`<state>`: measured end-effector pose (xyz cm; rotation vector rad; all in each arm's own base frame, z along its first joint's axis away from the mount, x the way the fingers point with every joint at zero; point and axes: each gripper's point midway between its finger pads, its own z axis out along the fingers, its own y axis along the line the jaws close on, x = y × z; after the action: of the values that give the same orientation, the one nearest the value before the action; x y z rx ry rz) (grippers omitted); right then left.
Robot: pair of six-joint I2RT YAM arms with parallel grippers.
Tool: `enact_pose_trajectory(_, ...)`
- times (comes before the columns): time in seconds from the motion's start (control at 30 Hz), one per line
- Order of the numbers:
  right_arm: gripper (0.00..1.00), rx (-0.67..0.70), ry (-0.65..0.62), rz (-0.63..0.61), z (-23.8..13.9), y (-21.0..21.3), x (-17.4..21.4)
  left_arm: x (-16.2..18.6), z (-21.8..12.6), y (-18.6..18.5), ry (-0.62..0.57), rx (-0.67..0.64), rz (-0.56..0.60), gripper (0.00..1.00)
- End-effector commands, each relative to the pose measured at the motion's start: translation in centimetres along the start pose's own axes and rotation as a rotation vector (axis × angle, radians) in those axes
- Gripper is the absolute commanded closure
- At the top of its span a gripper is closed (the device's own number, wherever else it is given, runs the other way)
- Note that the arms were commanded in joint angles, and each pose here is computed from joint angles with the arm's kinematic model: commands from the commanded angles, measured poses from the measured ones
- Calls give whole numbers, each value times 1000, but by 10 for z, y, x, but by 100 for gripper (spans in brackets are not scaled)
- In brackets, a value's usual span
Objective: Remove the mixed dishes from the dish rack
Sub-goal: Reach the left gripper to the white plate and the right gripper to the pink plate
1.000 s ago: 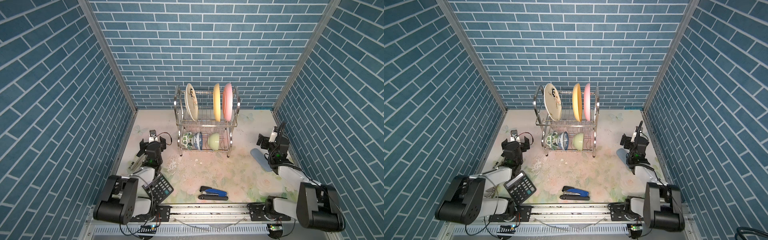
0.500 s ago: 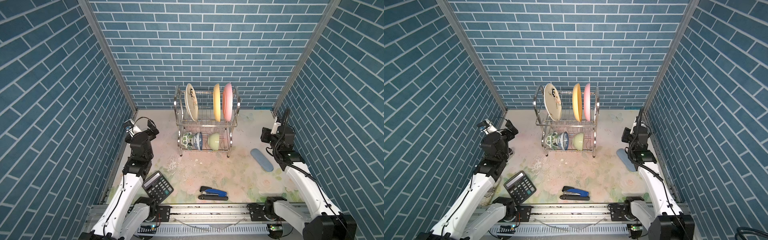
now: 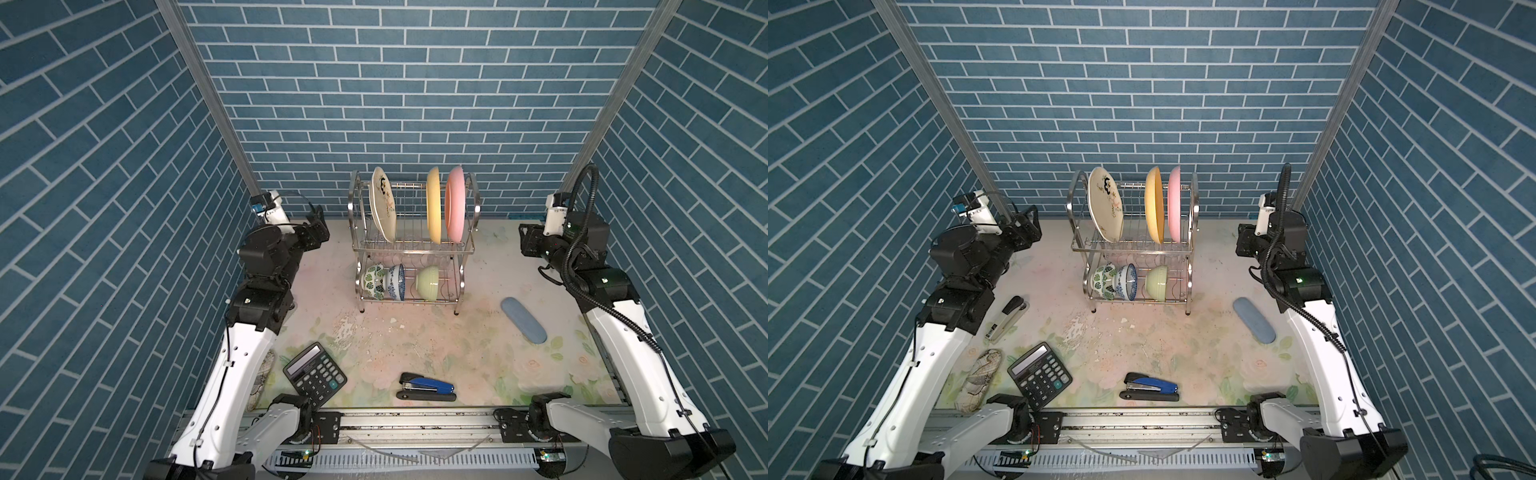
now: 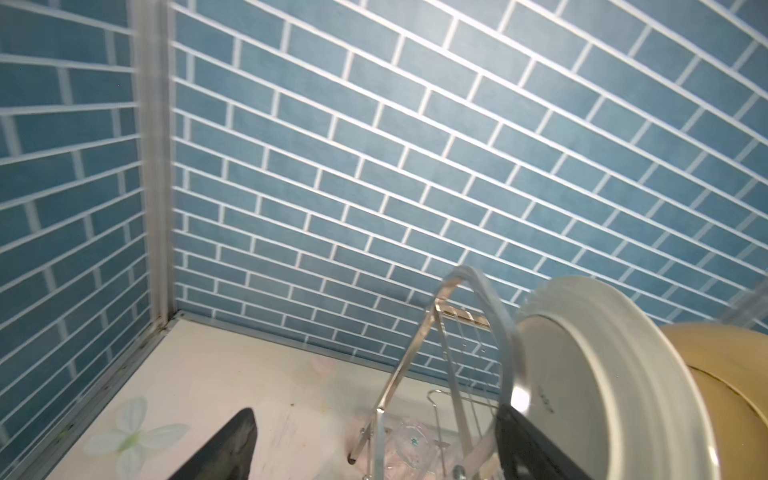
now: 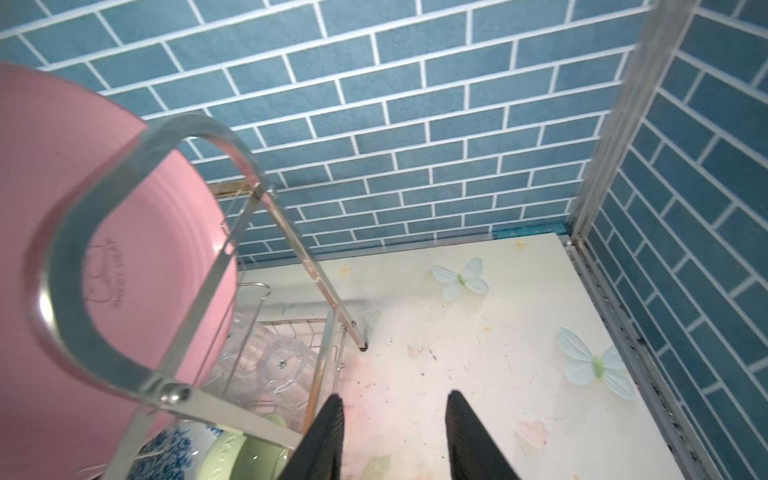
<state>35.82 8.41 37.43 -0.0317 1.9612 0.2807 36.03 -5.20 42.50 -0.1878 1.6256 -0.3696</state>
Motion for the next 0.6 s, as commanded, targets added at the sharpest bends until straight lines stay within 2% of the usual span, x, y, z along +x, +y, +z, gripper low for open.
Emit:
enact_pose_trajectory(0.0, 56, -100, 82, -7, -6, 27, 0, 22, 4, -24, 113, 151, 63, 11)
enact_pose_trajectory(0.2, 73, -318, 88, -11, -8, 78, -22, 33, 10, -50, 188, 300, 59, 16)
enact_pose_trajectory(0.43, 70, -465, 83, -25, -18, 114, -34, 40, 18, -58, 253, 337, 35, 19)
enact_pose_trajectory(0.57, 68, -501, 105, -30, -16, 125, -33, 45, 24, -59, 265, 349, 22, 25)
